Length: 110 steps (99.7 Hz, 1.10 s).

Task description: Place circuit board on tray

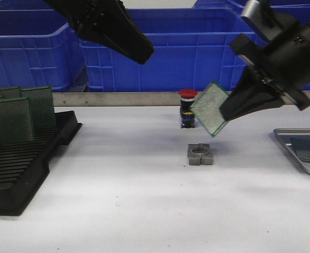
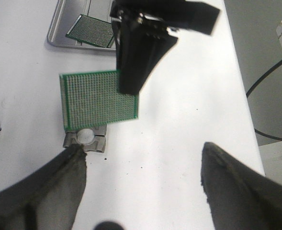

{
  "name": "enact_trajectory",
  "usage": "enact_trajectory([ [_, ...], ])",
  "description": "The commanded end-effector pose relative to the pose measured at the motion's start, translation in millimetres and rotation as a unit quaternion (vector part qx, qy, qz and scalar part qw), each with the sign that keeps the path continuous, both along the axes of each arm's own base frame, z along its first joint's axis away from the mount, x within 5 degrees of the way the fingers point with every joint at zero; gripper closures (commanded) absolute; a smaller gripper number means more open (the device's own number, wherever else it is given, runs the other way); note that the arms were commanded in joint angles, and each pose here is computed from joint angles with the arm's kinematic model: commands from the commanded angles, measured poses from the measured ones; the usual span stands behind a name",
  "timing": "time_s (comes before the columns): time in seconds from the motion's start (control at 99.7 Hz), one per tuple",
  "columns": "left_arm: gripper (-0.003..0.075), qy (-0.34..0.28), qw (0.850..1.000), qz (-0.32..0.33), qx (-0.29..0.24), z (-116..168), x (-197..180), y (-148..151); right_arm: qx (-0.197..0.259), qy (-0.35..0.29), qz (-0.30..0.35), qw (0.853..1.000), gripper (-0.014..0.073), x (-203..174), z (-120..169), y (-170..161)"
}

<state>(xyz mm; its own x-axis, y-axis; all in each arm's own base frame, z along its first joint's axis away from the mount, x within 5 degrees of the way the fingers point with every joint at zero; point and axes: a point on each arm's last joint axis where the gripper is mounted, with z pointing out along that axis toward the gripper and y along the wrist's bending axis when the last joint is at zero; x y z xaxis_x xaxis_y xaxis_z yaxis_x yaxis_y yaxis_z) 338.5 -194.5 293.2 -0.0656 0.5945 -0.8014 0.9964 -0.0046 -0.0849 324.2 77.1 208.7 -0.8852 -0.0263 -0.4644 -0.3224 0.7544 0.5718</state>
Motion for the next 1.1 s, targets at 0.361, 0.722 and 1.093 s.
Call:
enact_trajectory([
  [0.361,0.0238,-0.024,0.999,0.001,-0.046,35.3,-10.5,-3.5,-0.011,-0.028,-0.206,0.978,0.0664,9.6,8.7,-116.7],
  [0.722,0.0238,-0.024,0.999,0.001,-0.046,35.3,-10.5,-3.5,-0.015,-0.005,-0.215,0.977,0.0020,7.4,-3.0,-133.9],
  [1.093,0.0403,-0.015,0.999,0.004,-0.046,38.1,-5.1,13.8,-0.024,-0.028,-0.182,0.983,0.0139,3.8,5.3,-130.9],
])
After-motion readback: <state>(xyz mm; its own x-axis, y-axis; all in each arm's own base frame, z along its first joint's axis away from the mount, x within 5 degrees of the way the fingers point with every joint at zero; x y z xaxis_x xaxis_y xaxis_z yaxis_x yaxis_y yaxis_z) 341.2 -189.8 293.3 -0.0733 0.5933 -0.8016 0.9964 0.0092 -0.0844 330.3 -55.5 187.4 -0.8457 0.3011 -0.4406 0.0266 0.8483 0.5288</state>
